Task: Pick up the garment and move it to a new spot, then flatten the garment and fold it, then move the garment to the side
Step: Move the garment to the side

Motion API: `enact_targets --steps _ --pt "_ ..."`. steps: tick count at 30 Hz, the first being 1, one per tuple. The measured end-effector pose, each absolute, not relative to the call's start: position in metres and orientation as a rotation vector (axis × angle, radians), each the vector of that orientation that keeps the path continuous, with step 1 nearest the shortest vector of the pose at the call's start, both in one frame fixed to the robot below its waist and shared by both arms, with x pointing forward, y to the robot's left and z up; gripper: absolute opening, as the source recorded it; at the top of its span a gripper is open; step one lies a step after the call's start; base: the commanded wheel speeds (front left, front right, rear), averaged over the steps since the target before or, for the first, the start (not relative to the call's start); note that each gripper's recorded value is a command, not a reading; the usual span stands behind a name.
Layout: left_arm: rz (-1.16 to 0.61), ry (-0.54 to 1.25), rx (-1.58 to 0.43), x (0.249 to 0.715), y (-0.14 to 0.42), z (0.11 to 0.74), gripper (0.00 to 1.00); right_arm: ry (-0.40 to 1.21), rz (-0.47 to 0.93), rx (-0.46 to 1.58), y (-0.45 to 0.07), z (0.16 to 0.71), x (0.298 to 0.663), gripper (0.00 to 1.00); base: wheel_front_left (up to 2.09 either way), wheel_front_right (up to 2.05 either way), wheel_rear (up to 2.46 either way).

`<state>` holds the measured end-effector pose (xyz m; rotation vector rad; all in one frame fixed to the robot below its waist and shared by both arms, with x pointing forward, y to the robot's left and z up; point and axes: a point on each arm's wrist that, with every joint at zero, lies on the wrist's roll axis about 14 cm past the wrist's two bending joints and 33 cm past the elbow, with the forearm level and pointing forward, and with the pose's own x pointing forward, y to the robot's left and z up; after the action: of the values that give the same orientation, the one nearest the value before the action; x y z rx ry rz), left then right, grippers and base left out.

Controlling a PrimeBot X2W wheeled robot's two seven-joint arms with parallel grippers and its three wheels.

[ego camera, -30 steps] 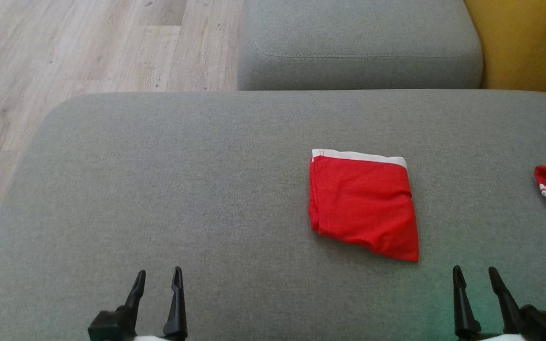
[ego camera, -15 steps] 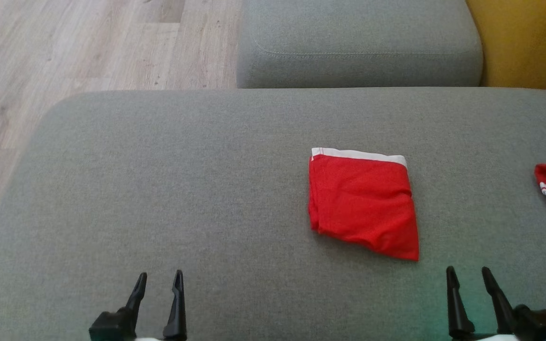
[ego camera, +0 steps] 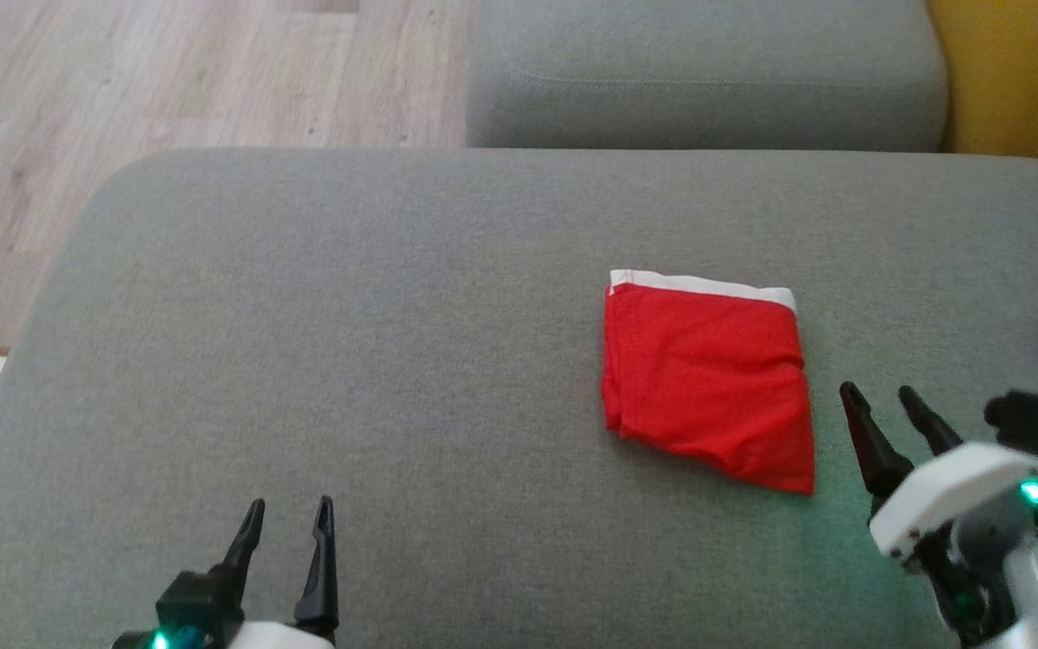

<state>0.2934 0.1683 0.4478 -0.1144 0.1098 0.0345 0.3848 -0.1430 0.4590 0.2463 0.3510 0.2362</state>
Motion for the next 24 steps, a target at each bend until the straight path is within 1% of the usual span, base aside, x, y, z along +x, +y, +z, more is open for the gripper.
enact_targets --steps 2,6,12,15,16,17,18,21,24 --pt "0.038 0.113 -0.107 0.296 0.170 0.447 1.00 0.469 0.247 0.307 -0.137 0.445 0.390 1.00 0.00 0.00 0.00" --pt "0.036 0.114 -0.096 0.303 0.174 0.447 1.00 0.653 0.239 0.355 -0.133 0.417 0.400 1.00 0.00 0.00 0.00" --pt "0.056 0.111 -0.088 0.313 0.181 0.449 1.00 0.755 0.245 0.411 -0.115 0.400 0.427 1.00 0.00 0.00 0.00" --pt "0.064 0.126 -0.087 0.314 0.183 0.445 1.00 0.805 0.244 0.426 -0.109 0.388 0.434 1.00 0.00 0.00 0.00" --pt "0.068 0.131 -0.086 0.314 0.183 0.444 1.00 0.818 0.240 0.435 -0.107 0.385 0.435 0.93 0.00 0.00 0.00" --pt "0.071 0.137 -0.086 0.315 0.183 0.442 1.00 0.825 0.233 0.450 -0.107 0.383 0.436 0.31 0.00 0.00 0.00" --pt "0.073 0.142 -0.084 0.316 0.182 0.441 1.00 0.825 0.229 0.472 -0.106 0.383 0.438 0.00 0.00 0.00 0.00" --pt "0.056 0.142 -0.088 0.322 0.176 0.441 1.00 0.792 0.218 0.511 -0.108 0.390 0.444 0.00 0.00 0.00 0.00" --pt "0.022 0.146 -0.090 0.330 0.166 0.439 1.00 0.768 0.201 0.495 -0.121 0.395 0.443 0.00 0.00 0.00 0.00"
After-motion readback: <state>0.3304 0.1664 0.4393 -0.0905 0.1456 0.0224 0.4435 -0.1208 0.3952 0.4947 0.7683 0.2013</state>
